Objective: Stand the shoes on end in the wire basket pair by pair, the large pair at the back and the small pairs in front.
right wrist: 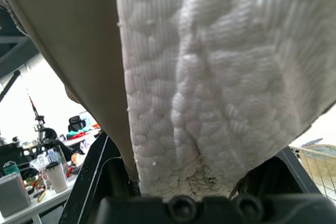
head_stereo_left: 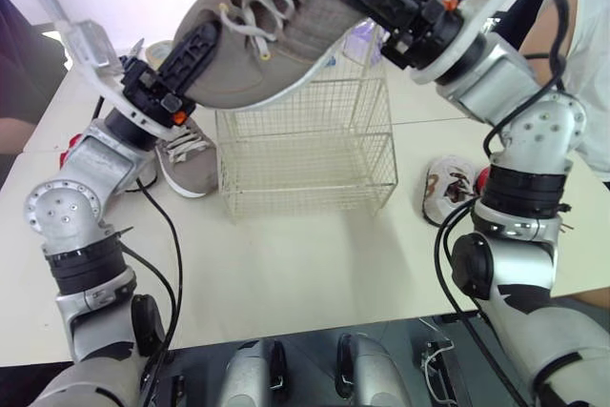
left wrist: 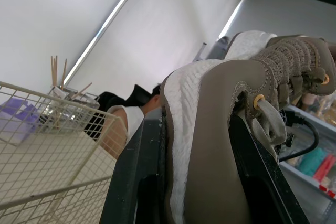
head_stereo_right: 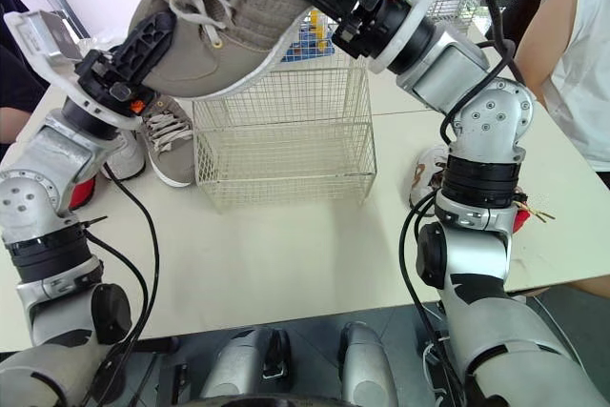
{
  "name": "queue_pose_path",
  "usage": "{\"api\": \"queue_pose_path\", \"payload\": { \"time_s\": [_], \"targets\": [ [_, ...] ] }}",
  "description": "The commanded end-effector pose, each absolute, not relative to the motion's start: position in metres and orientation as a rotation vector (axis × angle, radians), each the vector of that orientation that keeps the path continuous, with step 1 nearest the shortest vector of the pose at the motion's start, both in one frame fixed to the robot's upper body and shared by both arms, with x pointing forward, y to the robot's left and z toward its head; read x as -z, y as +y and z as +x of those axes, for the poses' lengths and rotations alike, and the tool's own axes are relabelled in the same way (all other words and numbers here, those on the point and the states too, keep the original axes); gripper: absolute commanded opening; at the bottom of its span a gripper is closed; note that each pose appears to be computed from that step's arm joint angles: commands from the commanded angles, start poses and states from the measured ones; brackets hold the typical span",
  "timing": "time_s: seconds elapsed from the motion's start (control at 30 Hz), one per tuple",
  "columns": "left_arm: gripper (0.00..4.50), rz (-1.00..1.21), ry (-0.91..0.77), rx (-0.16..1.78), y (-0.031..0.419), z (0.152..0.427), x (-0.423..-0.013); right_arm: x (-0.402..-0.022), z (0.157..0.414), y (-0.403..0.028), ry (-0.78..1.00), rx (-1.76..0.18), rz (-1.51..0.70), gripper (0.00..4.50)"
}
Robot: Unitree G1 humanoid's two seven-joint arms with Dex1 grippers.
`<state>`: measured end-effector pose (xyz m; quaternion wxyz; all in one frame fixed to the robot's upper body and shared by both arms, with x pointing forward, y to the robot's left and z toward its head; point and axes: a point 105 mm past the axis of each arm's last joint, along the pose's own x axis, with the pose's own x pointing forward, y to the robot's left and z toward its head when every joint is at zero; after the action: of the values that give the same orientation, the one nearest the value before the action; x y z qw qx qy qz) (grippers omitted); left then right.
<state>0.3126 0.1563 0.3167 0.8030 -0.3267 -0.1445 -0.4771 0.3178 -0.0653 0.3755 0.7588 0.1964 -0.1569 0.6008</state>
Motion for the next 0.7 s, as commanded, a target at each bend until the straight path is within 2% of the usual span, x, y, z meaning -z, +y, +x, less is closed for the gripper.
{"api": "queue_pose_path", "payload": {
  "time_s": [0.03, 0.07, 0.2, 0.23, 0.33, 0.47, 0.7],
  "targets": [
    [1.71, -0.614, -0.252, 1.07, 0.145, 0.304, -0.316, -0.409, 0.302, -0.07, -0.46, -1.329, 0.34, 1.8],
    [2.05, -0.601, -0.247, 1.079, 0.145, 0.301, -0.317, -0.409, 0.302, -0.071, -0.454, -1.324, 0.328, 1.8],
    [4.1, -0.569, -0.265, 1.106, 0.148, 0.292, -0.323, -0.41, 0.306, -0.073, -0.436, -1.304, 0.249, 1.8],
    [4.46, -0.562, -0.272, 1.109, 0.15, 0.289, -0.325, -0.41, 0.307, -0.074, -0.433, -1.293, 0.226, 1.8],
    [4.46, -0.522, -0.292, 1.116, 0.158, 0.281, -0.332, -0.417, 0.311, -0.08, -0.434, -1.279, 0.096, 1.8],
    [4.46, -0.473, -0.302, 1.091, 0.177, 0.273, -0.343, -0.429, 0.321, -0.095, -0.429, -1.262, -0.196, 1.8],
    [4.46, -0.442, -0.299, 1.059, 0.187, 0.272, -0.343, -0.466, 0.338, -0.113, -0.432, -1.208, -0.522, 1.8]
  ]
}}
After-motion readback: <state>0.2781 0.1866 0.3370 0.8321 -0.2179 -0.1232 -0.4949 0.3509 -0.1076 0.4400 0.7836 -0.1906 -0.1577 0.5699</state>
